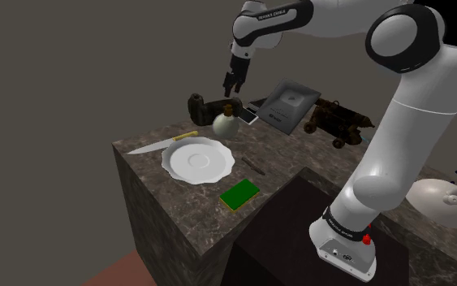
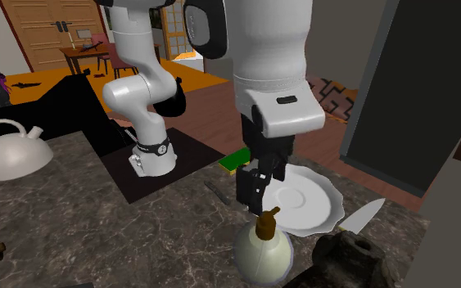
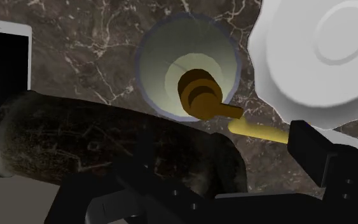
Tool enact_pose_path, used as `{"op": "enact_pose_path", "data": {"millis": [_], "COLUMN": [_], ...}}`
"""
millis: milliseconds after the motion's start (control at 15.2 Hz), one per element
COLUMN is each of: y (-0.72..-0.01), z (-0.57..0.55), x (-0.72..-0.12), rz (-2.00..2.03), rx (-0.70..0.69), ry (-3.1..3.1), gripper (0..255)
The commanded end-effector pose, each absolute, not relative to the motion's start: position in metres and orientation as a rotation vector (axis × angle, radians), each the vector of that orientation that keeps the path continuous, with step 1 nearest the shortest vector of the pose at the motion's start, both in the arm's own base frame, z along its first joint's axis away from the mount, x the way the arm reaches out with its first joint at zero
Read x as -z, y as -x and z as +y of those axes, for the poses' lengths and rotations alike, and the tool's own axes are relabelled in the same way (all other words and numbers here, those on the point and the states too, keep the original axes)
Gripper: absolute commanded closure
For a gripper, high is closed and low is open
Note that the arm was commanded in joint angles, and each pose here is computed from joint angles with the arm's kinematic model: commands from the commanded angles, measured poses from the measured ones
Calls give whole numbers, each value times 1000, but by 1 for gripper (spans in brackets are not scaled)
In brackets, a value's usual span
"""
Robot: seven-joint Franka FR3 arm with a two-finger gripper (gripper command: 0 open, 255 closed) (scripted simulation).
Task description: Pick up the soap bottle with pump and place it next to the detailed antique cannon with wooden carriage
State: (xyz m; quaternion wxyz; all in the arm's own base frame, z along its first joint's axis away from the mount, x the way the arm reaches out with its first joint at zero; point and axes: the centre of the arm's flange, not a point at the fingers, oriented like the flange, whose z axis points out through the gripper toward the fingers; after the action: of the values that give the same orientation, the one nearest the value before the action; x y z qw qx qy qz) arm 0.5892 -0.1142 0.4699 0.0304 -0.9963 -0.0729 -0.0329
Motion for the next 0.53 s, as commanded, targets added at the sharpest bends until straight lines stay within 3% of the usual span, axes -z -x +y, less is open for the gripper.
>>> {"op": "enact_pose_path", "data": {"millis": [0, 462], "y": [-589, -587], "z": [-114, -108], "x": [-470, -415], "rz": [-225, -241], "rx": [101, 2], "ry": [3071, 3114], "gripper": [0, 0]}}
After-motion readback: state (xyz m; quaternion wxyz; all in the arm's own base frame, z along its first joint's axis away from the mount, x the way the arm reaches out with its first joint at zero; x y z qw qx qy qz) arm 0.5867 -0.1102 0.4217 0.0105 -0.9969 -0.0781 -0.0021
